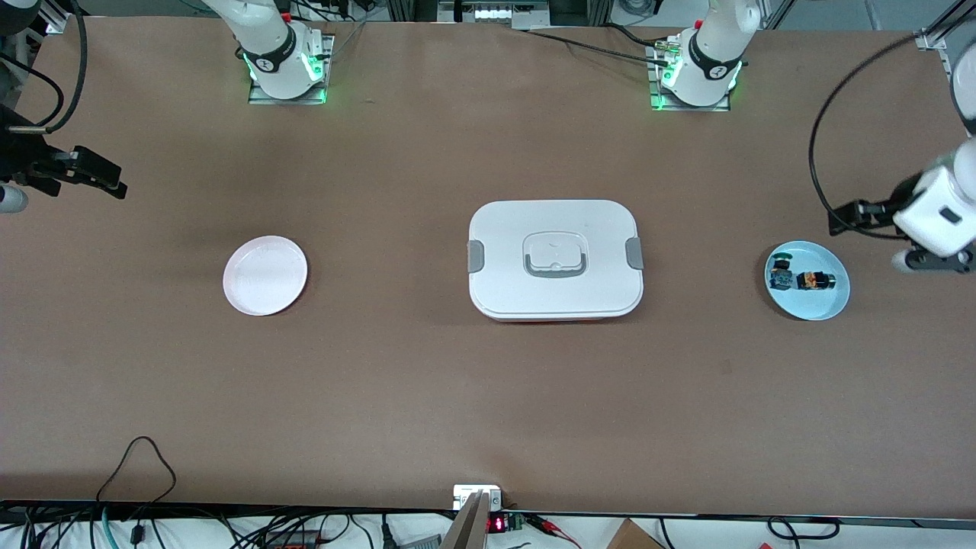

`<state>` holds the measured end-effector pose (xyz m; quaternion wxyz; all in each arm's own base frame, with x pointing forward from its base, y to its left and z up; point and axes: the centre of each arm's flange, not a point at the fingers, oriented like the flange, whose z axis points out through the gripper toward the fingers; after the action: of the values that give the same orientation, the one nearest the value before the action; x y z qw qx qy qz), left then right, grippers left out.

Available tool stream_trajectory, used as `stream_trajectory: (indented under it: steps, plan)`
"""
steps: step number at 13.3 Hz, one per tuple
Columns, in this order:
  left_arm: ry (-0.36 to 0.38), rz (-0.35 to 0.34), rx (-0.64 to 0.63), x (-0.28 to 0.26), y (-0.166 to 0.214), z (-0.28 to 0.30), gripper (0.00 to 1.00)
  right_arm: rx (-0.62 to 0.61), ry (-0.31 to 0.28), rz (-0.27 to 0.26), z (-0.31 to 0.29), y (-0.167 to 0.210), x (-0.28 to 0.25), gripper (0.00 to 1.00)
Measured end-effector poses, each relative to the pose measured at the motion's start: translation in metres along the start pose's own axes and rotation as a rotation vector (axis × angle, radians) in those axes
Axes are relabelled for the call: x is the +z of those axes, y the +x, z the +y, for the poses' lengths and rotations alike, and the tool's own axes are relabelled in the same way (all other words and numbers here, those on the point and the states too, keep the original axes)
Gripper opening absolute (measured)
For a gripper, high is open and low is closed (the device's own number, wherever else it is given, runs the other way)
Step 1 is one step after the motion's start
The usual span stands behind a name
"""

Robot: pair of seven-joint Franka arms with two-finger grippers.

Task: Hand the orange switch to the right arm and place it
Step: 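Move the left gripper down over the orange switch in the blue dish, then close the left gripper on the orange switch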

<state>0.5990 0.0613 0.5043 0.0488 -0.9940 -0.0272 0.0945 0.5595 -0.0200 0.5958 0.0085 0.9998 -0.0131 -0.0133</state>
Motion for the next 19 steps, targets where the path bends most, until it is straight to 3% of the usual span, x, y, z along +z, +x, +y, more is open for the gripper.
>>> stream_trajectory:
  steps: [3,8,14,17,19]
  plan:
    - [-0.025,-0.028,-0.082,0.061,0.028,-0.069,1.0,0.0,0.0,0.0,0.0,0.0,0.0,1.0]
    - [-0.045,0.047,-0.032,0.14,0.06,-0.148,1.0,0.0,0.0,0.0,0.0,0.0,0.0,1.0]
    - [-0.055,0.126,0.055,0.191,0.076,-0.11,1.0,0.0,0.0,-0.004,0.0,0.001,0.003,1.0]
    - [-0.055,0.18,0.071,0.242,0.065,-0.097,1.0,0.0,0.0,-0.004,0.0,0.001,0.003,1.0]
    - [-0.058,0.178,0.085,0.263,0.057,-0.093,1.0,0.0,0.0,-0.004,0.0,0.002,0.003,1.0]
